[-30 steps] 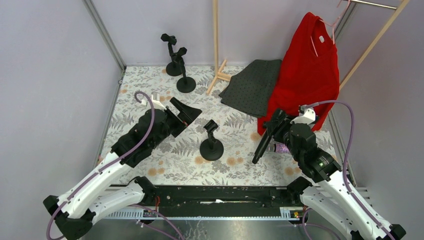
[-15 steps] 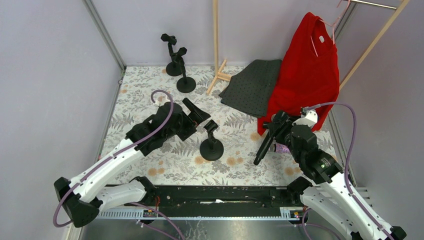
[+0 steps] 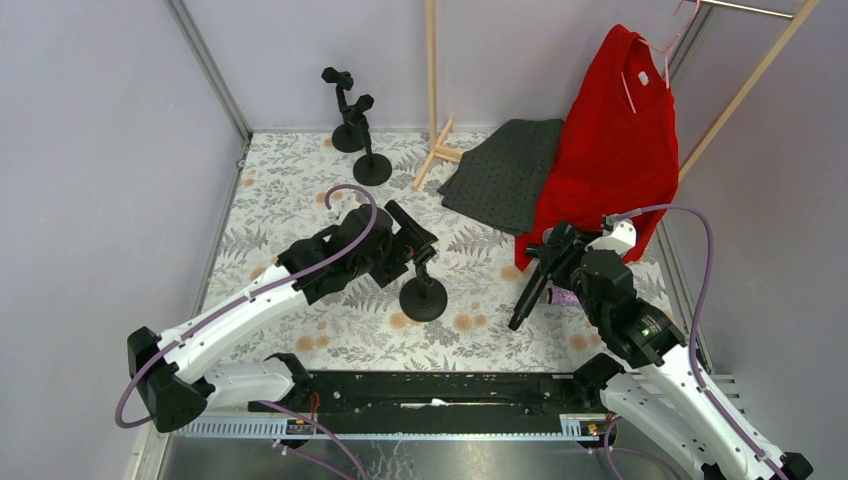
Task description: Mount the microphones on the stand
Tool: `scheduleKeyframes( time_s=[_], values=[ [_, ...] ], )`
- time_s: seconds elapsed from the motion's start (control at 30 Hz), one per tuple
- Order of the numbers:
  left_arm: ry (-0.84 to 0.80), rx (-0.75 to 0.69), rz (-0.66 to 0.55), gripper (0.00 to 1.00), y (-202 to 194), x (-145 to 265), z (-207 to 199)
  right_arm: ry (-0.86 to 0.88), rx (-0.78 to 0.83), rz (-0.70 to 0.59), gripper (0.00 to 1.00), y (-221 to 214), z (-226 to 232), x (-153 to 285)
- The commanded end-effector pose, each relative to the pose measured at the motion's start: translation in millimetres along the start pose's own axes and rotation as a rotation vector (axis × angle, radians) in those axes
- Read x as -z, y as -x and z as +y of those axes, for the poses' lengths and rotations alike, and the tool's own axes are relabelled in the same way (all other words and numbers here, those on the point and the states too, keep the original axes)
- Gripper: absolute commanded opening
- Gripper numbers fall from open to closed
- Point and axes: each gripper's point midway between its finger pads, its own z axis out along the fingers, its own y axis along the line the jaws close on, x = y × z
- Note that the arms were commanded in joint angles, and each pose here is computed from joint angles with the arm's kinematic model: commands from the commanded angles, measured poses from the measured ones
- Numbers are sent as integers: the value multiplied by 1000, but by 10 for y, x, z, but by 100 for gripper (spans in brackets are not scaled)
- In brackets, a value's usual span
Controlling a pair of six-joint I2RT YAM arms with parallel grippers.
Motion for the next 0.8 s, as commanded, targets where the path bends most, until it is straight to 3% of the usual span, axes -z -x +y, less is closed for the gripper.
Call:
scheduleKeyframes(
  time_s=[0.0,0.4,0.77],
  values=[
    [-14,55,-19,99,24,34,-183,-5,-11,-44,1,102,14,-6],
    [68,41,-44,98,-17,-41,-90,-23,3,-52,2,73,-65,-3],
    [107,-81,-23,83,-67,-95,-65,-33,-2,-56,3,40,-122,1]
  ],
)
